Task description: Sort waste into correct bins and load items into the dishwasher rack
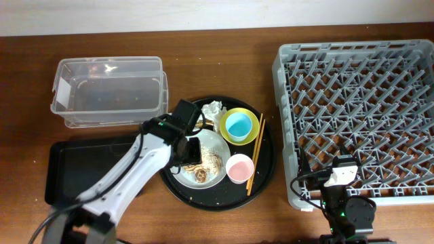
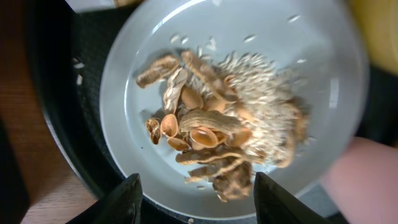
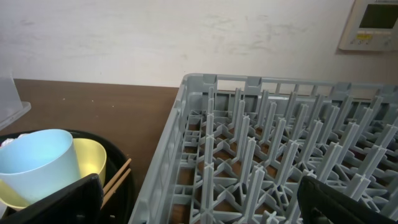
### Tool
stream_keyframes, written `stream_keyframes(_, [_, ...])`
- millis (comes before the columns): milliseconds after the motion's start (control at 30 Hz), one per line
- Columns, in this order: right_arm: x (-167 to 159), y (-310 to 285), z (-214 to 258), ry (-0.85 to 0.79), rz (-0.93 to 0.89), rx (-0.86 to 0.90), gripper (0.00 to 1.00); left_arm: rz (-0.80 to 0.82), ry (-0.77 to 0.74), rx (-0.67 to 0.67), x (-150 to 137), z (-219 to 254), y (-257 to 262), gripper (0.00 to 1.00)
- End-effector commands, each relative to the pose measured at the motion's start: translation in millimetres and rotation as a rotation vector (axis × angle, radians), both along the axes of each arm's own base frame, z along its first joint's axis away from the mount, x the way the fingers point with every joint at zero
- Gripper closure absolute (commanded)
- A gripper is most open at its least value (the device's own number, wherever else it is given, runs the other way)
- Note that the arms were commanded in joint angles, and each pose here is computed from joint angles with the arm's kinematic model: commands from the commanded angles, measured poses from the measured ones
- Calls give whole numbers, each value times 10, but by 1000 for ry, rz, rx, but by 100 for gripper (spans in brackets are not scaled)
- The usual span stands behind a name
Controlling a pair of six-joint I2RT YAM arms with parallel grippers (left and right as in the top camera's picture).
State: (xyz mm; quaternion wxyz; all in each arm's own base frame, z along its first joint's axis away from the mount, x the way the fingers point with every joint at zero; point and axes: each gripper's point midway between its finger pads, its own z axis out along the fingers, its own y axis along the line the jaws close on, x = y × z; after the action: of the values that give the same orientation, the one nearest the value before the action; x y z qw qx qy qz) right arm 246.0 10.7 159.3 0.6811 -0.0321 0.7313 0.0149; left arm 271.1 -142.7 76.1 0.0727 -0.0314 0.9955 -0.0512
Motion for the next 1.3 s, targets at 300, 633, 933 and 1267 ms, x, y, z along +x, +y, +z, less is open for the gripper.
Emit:
stream_keyframes(300, [0, -26, -23, 2, -12, 1, 2, 397, -272, 33, 228, 872, 1309, 1])
stream_keyframes(633, [-333, 911, 94, 162, 531, 575, 2, 406, -270, 34, 225, 870, 1334, 1])
stream_keyframes(933, [-759, 1137, 1235, 35, 815, 810, 2, 405, -269, 34, 224, 870, 1334, 0])
stream_keyframes(1267, [-84, 949, 1152, 608, 446, 386, 2, 405, -269, 34, 224, 870, 1334, 1])
